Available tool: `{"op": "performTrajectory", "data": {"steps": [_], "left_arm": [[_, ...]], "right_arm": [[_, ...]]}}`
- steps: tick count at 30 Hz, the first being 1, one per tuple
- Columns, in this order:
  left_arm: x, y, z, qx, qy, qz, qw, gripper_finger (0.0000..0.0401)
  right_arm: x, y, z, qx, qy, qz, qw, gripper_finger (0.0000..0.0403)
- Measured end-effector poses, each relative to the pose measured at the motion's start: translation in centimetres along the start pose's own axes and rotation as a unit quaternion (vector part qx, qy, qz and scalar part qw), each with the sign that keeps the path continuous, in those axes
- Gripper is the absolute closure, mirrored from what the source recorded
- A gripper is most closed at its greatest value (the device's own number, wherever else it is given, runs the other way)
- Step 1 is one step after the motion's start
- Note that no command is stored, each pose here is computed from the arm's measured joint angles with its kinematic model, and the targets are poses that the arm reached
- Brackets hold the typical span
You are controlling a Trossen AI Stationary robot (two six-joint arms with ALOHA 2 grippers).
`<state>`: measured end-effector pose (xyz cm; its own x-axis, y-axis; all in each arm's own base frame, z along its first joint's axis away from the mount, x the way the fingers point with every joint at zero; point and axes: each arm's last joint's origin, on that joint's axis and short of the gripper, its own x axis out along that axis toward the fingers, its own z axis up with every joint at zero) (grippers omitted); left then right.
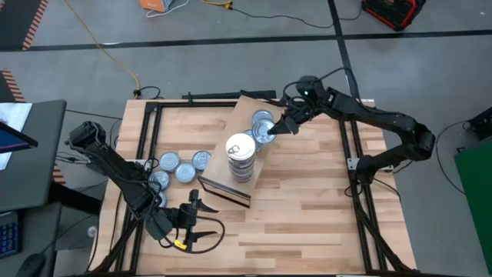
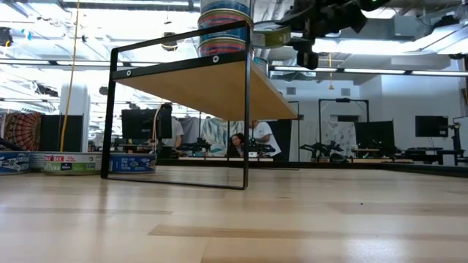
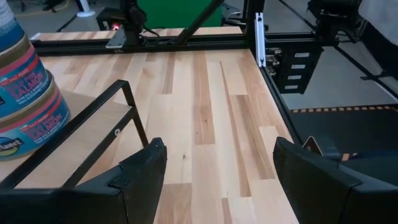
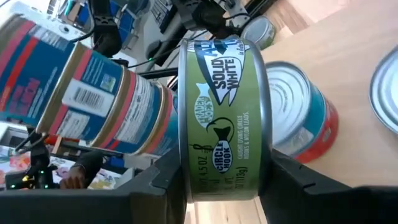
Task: Stack canned seafood by type on shelf
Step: Stack the green tuna can on top of the yellow blue tuna can on the shelf
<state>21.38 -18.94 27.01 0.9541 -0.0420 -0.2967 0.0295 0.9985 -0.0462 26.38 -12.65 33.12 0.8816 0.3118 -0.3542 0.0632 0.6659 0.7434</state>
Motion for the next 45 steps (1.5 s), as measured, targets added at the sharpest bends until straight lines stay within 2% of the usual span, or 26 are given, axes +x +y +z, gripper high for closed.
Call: {"op": "performTrajectory", "data": {"steps": [12,17,22,31,39,45], "left_arm": [[0.1,0.1,0.0,-0.004,0.001,-0.003,1.0,0.0118],[0.1,0.1,0.0,-0.007,0.006,-0.01,1.0,0.0118],[0.1,0.1,-0.2,-0.002,0.013,-0.008,1.0,0.0118],[0.1,0.1,-0.2,-0.004,0.016,-0.016,1.0,0.0118],[0.0,0.1,-0.2,-0.002,0.019,-0.016,1.0,0.0118],[-1.8,1.1,0.2,-0.005,0.04,-0.013,0.999,0.0118]], "right_arm": [[3.6,-1.5,1.8,0.024,0.049,0.01,0.998,0.0222],[4.1,-2.5,2.1,0.046,0.064,0.004,0.997,0.0224],[4.6,-2.9,2.1,0.054,0.071,0.001,0.996,0.0196],[4.2,-3.0,2.0,0.107,0.084,0.008,0.991,0.0127],[3.4,-2.3,2.1,0.133,0.111,-0.026,0.984,0.0121],[2.4,-1.1,2.2,0.131,0.13,-0.052,0.982,0.0121]]}}
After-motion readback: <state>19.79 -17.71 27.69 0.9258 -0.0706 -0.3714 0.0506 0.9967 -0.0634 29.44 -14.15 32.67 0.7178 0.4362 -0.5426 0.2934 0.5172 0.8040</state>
